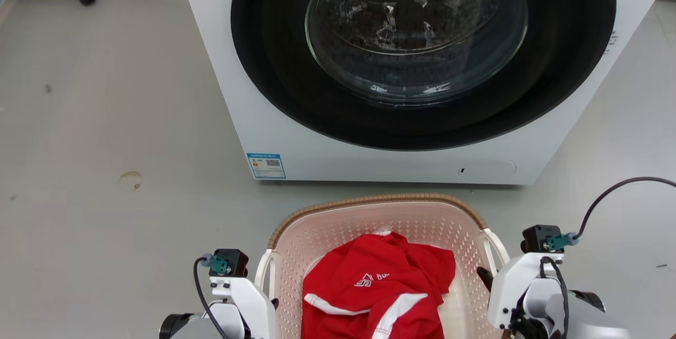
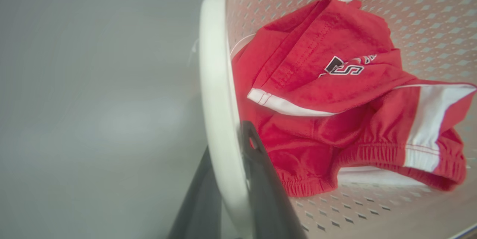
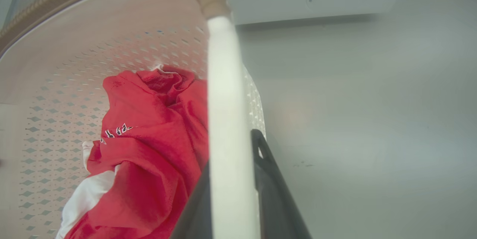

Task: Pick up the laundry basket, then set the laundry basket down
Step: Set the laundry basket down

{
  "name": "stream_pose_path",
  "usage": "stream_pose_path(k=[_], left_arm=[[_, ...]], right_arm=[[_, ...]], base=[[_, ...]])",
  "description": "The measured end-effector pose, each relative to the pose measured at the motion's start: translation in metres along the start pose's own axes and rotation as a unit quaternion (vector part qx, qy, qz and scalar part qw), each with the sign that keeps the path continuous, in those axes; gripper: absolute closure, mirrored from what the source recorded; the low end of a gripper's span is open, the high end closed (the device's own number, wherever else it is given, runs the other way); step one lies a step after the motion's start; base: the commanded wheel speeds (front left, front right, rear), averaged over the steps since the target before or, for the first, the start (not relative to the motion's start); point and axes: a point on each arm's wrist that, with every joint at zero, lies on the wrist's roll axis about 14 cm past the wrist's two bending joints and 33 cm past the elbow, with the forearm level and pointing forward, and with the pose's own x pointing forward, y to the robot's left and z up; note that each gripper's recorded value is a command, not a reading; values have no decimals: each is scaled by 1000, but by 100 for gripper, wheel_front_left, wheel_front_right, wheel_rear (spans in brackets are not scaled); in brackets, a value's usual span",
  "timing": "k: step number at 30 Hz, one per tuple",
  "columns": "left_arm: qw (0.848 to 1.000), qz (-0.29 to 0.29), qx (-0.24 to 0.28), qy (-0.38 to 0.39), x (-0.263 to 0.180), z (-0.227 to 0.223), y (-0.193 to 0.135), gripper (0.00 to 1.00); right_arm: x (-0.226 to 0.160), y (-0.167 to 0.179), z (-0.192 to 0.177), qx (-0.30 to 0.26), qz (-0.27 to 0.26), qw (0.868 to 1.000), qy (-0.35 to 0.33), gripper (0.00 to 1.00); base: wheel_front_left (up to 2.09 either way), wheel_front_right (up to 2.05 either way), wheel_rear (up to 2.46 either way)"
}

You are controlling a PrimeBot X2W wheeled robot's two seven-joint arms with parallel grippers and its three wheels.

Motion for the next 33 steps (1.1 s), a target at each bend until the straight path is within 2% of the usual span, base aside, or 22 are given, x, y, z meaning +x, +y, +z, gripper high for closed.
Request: stream_pose_path(k=[15, 33], left_arm=[[1000, -4, 6, 19, 40, 12, 4, 100], [999, -18, 16, 30, 104, 27, 6, 100]], right_arm=[[30, -29, 13, 14, -11, 1000, 10, 100], [77, -86, 27, 48, -35, 998, 2, 100]], base=[[0, 0, 0], [0, 0, 0]])
